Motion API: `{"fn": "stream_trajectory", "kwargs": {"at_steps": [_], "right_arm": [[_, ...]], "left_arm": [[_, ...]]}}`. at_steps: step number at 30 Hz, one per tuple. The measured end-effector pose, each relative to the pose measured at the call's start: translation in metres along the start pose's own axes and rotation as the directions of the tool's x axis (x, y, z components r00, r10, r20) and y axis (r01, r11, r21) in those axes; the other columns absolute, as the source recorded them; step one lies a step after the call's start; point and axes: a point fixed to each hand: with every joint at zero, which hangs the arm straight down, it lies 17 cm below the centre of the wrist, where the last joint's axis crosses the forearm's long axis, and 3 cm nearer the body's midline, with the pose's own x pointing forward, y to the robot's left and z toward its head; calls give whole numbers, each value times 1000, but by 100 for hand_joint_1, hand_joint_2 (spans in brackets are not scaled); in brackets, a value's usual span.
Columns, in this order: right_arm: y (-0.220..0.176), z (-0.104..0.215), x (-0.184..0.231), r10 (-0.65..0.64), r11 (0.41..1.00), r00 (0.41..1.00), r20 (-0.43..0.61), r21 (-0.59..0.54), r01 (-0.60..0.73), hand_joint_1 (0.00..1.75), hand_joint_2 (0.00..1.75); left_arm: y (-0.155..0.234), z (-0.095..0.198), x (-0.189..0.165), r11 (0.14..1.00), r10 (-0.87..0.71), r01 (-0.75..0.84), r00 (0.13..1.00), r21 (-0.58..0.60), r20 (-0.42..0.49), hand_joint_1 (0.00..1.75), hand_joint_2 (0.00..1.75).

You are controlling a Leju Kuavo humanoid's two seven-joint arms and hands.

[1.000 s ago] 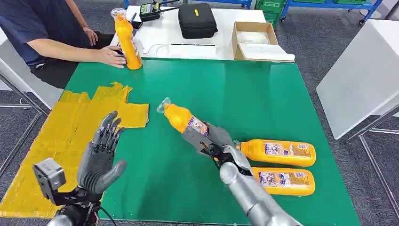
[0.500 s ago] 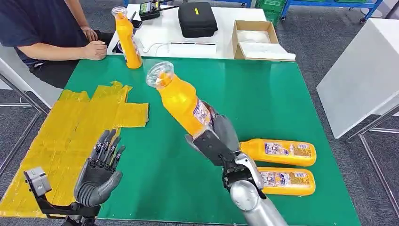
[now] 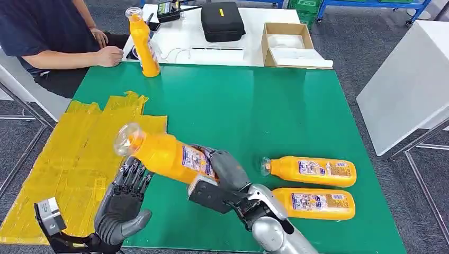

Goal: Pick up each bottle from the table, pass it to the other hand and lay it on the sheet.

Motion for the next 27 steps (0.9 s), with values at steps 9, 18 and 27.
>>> {"fn": "stream_trajectory", "kwargs": {"at_steps": [9, 18, 27], "right_arm": [[53, 2, 0, 113, 951, 993, 44, 284, -121, 175, 175], [86, 15, 11, 159, 896, 980, 115, 401, -193, 175, 175], [96, 22, 17, 180, 870, 971, 155, 435, -231, 173, 175]], "left_arm": [[-9, 8, 3, 997, -39, 40, 999, -67, 16, 0, 175], [-9, 14, 2, 993, -71, 72, 997, -95, 9, 0, 175], [-8, 15, 0, 991, -87, 87, 996, -99, 0, 0, 175]]}}
